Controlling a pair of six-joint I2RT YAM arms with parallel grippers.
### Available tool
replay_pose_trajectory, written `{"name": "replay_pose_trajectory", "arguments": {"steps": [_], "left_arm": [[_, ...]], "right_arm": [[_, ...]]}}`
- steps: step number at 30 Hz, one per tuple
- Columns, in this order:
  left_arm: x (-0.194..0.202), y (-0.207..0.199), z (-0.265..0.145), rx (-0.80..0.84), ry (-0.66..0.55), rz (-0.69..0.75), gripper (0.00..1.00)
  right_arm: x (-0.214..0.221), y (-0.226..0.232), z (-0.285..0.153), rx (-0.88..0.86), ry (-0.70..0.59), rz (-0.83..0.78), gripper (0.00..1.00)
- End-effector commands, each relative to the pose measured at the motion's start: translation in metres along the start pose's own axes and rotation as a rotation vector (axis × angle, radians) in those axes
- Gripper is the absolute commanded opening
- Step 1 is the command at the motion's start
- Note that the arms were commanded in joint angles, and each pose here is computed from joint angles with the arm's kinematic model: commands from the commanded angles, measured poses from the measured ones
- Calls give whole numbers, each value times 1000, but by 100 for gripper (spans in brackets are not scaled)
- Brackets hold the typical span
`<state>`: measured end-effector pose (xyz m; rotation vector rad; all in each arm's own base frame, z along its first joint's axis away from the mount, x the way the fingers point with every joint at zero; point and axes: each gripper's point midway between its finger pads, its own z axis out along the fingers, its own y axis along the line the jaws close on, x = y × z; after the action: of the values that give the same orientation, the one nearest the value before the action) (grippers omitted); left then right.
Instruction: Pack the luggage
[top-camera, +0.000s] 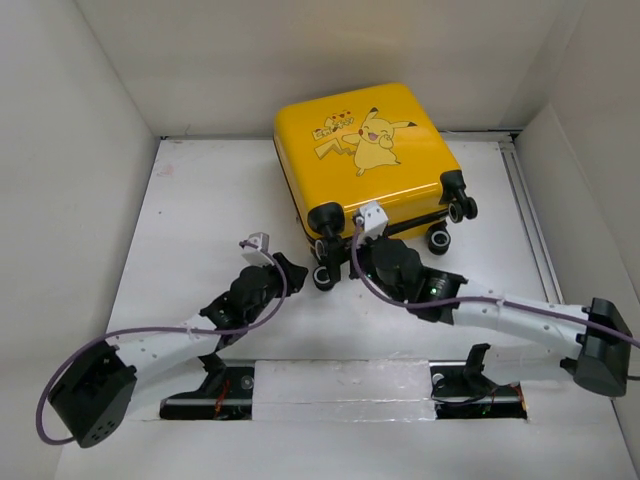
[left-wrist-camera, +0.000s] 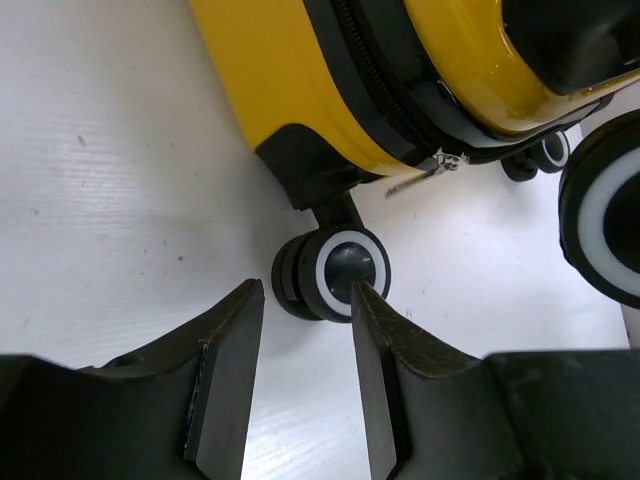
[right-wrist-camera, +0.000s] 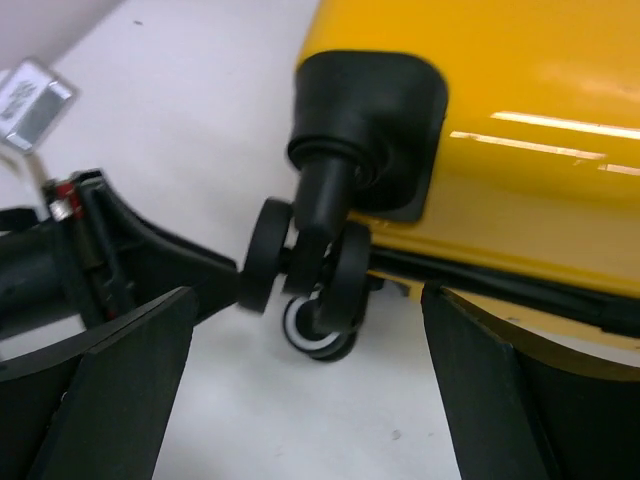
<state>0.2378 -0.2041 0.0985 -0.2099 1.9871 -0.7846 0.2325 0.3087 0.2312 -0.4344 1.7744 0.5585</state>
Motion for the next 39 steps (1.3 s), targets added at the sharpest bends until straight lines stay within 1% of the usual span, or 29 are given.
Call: {"name": "replay_pose_trajectory", "arguments": {"steps": [1, 2, 4, 5, 9, 11, 12, 14, 15, 16, 17, 18, 19, 21, 22, 23, 24, 27, 30, 31, 32, 36, 39], "left_arm": [[-29, -39, 9, 127, -87, 14, 35], [-28, -48, 10, 164, -86, 26, 35], [-31, -53, 16, 169, -92, 33, 35], [-32, -61, 17, 192, -98, 31, 35], [-32, -74, 24, 217, -103, 70, 35], [-34, -82, 27, 229, -104, 79, 35], [-33, -81, 29, 227, -102, 80, 35], [-31, -80, 31, 226, -101, 80, 35], [-31, -81, 32, 227, -102, 80, 35], [-33, -82, 32, 232, -108, 78, 35], [-32, -85, 34, 239, -103, 79, 35], [-29, -83, 36, 232, -94, 82, 35], [-36, -86, 36, 233, -116, 76, 35], [-37, -82, 39, 213, -132, 84, 35], [-36, -80, 44, 197, -130, 86, 35], [-38, -79, 44, 188, -138, 94, 35], [-39, -79, 47, 178, -142, 93, 35], [-43, -81, 52, 173, -154, 99, 35], [-46, -85, 54, 187, -173, 103, 35], [-49, -90, 55, 205, -179, 99, 35], [-49, -90, 55, 205, -179, 99, 34], [-52, -107, 52, 286, -193, 114, 33], [-50, -110, 51, 316, -190, 125, 33]], "right_arm": [[-6, -15, 18, 76, 57, -87, 100], [4, -18, 29, 93, 89, -114, 100], [0, -18, 42, 97, 96, -121, 100], [10, -15, 49, 89, 124, -143, 100], [11, -11, 61, 72, 134, -140, 100], [4, -8, 64, 68, 116, -143, 96], [8, -8, 66, 69, 126, -147, 88], [6, -12, 69, 80, 125, -144, 78], [7, -10, 69, 69, 128, -144, 70], [10, -15, 72, 81, 137, -145, 66], [10, -10, 73, 55, 134, -139, 61], [11, -13, 74, 56, 132, -124, 55], [15, -12, 74, 46, 137, -124, 42], [12, -7, 76, 12, 125, -112, 35], [8, -5, 75, 0, 119, -108, 21], [9, -4, 75, -9, 121, -108, 15], [14, -3, 74, -21, 133, -110, 12], [8, 0, 72, -35, 115, -102, 9], [8, 4, 70, -61, 113, -99, 5], [10, 6, 70, -72, 114, -98, 5], [11, 7, 70, -82, 116, -97, 4], [11, 11, 70, -104, 109, -93, 1], [13, 13, 70, -115, 109, -92, 0]]}}
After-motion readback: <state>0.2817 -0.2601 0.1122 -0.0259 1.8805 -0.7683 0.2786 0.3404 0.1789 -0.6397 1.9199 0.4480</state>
